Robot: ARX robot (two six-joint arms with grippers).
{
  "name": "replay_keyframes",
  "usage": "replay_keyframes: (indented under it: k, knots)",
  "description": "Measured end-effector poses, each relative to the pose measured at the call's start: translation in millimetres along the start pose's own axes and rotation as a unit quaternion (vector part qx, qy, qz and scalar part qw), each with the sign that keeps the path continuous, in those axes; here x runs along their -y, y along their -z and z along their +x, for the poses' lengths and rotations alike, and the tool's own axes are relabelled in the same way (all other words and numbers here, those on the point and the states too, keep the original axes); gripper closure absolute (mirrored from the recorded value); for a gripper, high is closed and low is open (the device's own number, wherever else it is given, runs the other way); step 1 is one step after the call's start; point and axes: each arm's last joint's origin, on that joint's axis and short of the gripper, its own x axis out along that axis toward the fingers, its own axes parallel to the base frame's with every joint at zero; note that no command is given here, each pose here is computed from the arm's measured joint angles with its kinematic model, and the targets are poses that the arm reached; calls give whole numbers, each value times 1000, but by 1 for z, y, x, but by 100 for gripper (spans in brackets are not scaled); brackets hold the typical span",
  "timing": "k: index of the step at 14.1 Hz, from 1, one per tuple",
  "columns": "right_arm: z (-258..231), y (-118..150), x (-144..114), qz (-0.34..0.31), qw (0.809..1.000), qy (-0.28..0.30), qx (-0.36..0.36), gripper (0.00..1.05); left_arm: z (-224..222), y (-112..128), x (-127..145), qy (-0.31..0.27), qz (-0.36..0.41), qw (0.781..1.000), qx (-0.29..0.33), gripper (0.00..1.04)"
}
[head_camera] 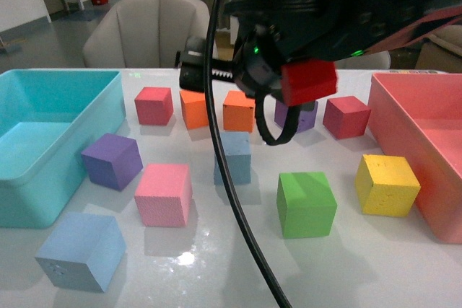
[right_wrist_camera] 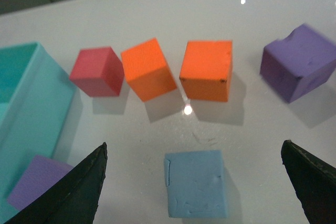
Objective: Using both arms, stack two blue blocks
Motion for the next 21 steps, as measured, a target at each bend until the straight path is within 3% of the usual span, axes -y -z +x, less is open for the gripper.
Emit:
replay_keyframes:
  k: [3, 4, 6, 7, 10, 13, 14, 21]
  knots:
    - [-87, -5, 24, -9, 995, -12, 101, 6, 0, 0, 0, 0, 0, 1000, 0, 7]
    - [-148, 9, 48, -21, 990, -7, 137, 6, 0, 0, 0, 0, 0, 1000, 0, 7]
    - [-192, 29, 66, -37, 982, 5, 184, 8, 0, 0, 0, 0, 0, 1000, 0, 7]
    - [-199, 29, 74, -45, 965, 33, 255, 21, 0, 0, 0, 2, 0, 1000, 0, 7]
    - [-248, 78, 140, -117, 962, 79, 233, 60, 0, 0, 0, -1, 0, 1000, 0, 7]
    - [-277, 88, 164, -114, 953, 69, 272, 96, 0, 0, 0, 0, 0, 1000, 0, 7]
    - [-280, 92, 169, -119, 953, 68, 272, 103, 0, 0, 0, 0, 0, 1000, 0, 7]
    - [-291, 113, 196, -120, 952, 71, 274, 103, 0, 0, 0, 0, 0, 1000, 0, 7]
